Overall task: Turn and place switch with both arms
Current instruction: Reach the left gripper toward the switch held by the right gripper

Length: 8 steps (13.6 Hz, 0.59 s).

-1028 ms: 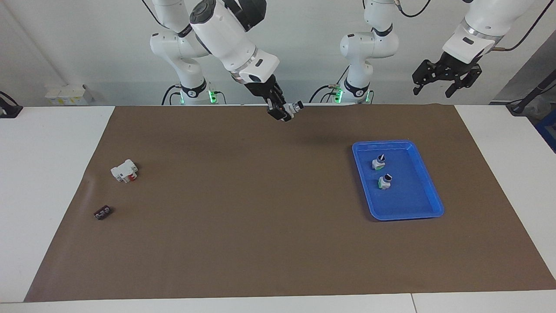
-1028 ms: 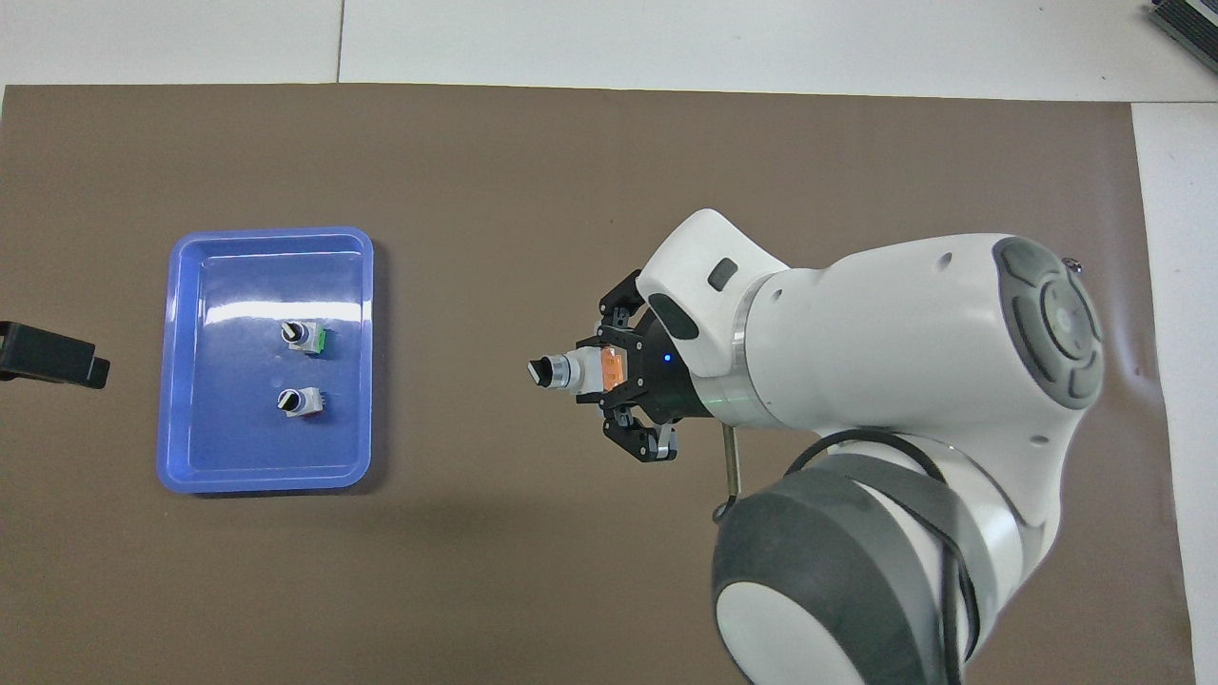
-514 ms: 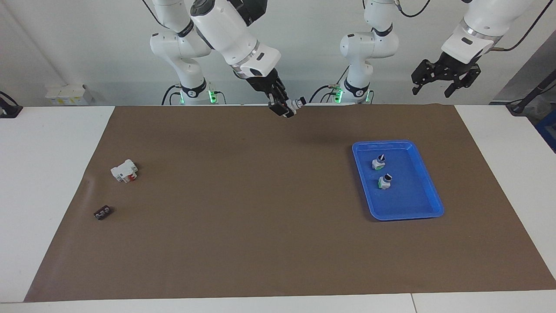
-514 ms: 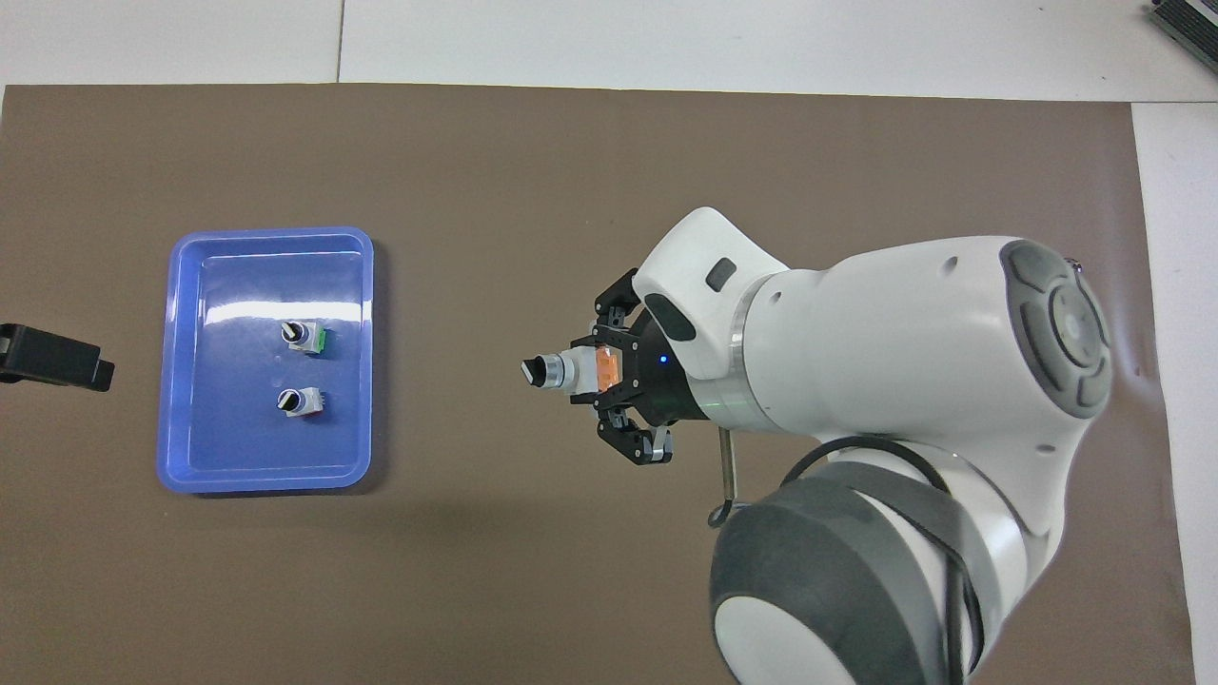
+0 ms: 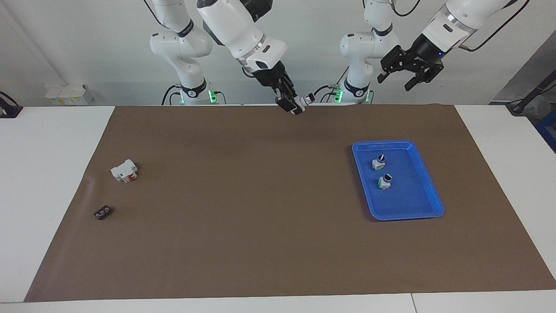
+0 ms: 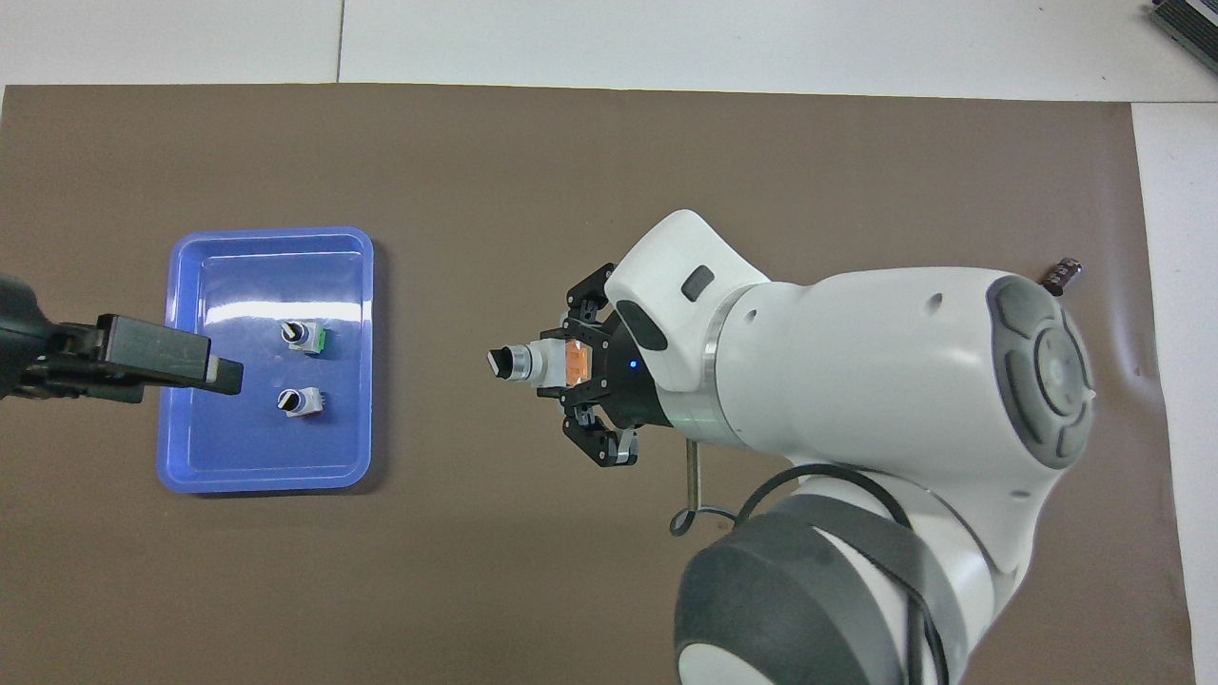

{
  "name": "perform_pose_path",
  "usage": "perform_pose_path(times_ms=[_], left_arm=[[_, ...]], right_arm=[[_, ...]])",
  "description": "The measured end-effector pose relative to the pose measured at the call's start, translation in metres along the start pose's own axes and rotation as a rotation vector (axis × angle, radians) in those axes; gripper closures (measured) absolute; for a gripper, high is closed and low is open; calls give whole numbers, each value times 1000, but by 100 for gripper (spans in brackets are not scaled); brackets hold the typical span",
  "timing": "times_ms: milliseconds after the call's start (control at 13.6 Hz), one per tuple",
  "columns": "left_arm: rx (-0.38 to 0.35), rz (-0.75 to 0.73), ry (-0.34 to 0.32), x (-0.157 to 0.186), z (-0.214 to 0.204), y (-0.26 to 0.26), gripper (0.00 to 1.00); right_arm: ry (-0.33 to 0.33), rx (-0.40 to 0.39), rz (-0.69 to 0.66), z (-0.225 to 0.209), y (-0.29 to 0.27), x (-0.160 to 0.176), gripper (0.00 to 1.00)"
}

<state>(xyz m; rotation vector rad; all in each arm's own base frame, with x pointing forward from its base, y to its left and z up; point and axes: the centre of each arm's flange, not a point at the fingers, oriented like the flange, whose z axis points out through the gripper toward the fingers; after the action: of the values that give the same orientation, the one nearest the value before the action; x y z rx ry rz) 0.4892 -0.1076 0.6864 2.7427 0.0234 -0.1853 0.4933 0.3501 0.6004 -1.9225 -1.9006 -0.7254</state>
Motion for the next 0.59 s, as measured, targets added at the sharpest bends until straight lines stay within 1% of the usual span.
perform_pose_path(times_ms=[294, 441, 587], left_arm=[[-151, -211, -60, -9, 9, 45, 0], [-234, -326, -91, -8, 15, 54, 0], [-280, -406, -103, -6, 26, 54, 0]], right_arm=[[23, -18, 4, 6, -11, 19, 58], [33, -29, 21, 6, -13, 23, 58], [36, -37, 25, 5, -12, 23, 58]])
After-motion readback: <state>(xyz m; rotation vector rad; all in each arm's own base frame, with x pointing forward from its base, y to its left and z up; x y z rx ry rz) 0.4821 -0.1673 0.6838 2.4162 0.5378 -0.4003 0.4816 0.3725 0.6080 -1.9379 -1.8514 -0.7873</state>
